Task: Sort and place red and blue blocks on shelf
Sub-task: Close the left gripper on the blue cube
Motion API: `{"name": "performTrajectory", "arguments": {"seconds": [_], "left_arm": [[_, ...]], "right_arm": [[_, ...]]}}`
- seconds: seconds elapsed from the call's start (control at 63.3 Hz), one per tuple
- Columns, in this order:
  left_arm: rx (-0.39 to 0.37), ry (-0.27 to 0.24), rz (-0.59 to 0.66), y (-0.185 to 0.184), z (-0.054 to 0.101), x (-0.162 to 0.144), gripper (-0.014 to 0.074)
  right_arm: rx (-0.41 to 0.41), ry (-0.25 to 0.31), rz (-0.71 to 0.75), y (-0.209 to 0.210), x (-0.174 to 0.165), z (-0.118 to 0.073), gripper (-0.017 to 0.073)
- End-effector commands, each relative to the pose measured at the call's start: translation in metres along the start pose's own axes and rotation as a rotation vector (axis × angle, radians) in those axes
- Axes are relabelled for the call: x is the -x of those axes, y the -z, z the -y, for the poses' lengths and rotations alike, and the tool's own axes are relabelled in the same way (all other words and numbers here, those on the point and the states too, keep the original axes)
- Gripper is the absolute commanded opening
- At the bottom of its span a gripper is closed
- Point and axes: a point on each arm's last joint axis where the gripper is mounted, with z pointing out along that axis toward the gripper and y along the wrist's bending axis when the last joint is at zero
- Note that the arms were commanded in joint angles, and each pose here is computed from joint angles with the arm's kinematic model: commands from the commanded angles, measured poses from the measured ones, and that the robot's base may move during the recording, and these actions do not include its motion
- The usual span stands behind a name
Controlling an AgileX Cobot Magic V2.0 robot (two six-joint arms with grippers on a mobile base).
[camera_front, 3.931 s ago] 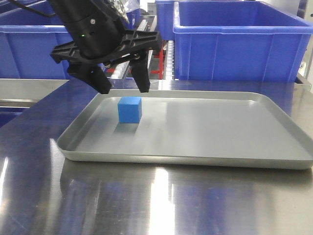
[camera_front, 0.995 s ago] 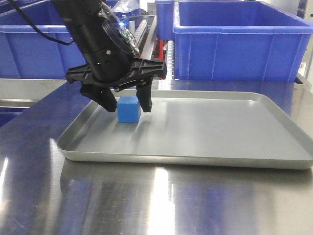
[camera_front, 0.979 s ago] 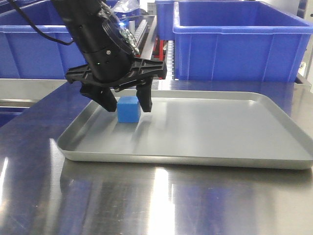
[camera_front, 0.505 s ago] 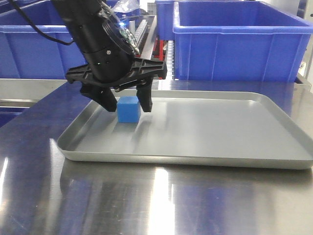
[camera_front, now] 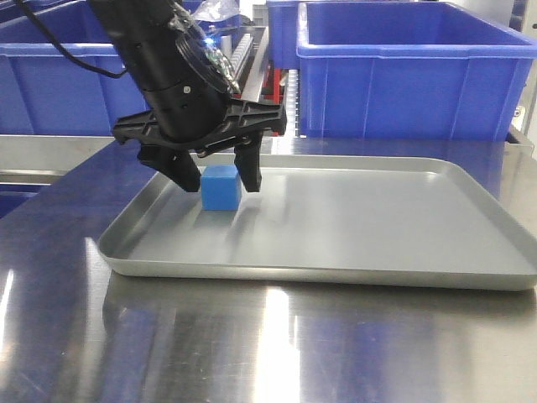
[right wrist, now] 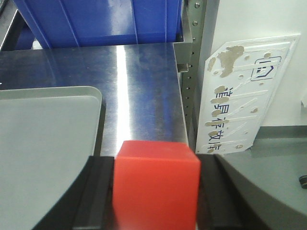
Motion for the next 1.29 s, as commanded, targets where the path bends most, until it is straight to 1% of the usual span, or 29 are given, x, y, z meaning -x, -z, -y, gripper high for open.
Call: {"name": "performTrajectory", "arguments": {"seconds": [0.0,0.363,0.553,0.663,0.916,1.026,1.2,1.279], "left_arm": [[-0.052,0.020,0.121,0.028,0.006,0.019,0.0490],[-0.052,0.025,0.121,0.028,0.006,0.019,0.0490],[-0.043,0.028,0.092,0.017,0.005,0.016,0.0490],[-0.052,0.033,0.088,0.017,0.008,0.015,0.0490],[-0.054,0.035,0.090,0.017,0.008,0.015,0.0487],[-0.051,0.035,0.084,0.018,0.008,0.014,0.0429],[-0.042,0.038,0.070,0.023,0.006,0.014,0.0280],[-0.041,0.040,0.071,0.028,0.005,0.015,0.0197]], "right_arm": [[0.003,0.011,0.107,0.004,0.015,-0.001,0.0050],[0.003,0.011,0.107,0.004,0.015,-0.001,0.0050],[0.003,0.011,0.107,0.004,0.015,-0.001,0.0050],[0.003,0.011,0.107,0.004,0.015,-0.001,0.0050],[0.003,0.011,0.107,0.004,0.015,-0.001,0.0050],[0.003,0.011,0.107,0.004,0.015,-0.001,0.0050],[0.003,0.011,0.107,0.004,0.015,-0.001,0.0050],[0.003,0.011,0.107,0.004,0.015,-0.001,0.0050]]}}
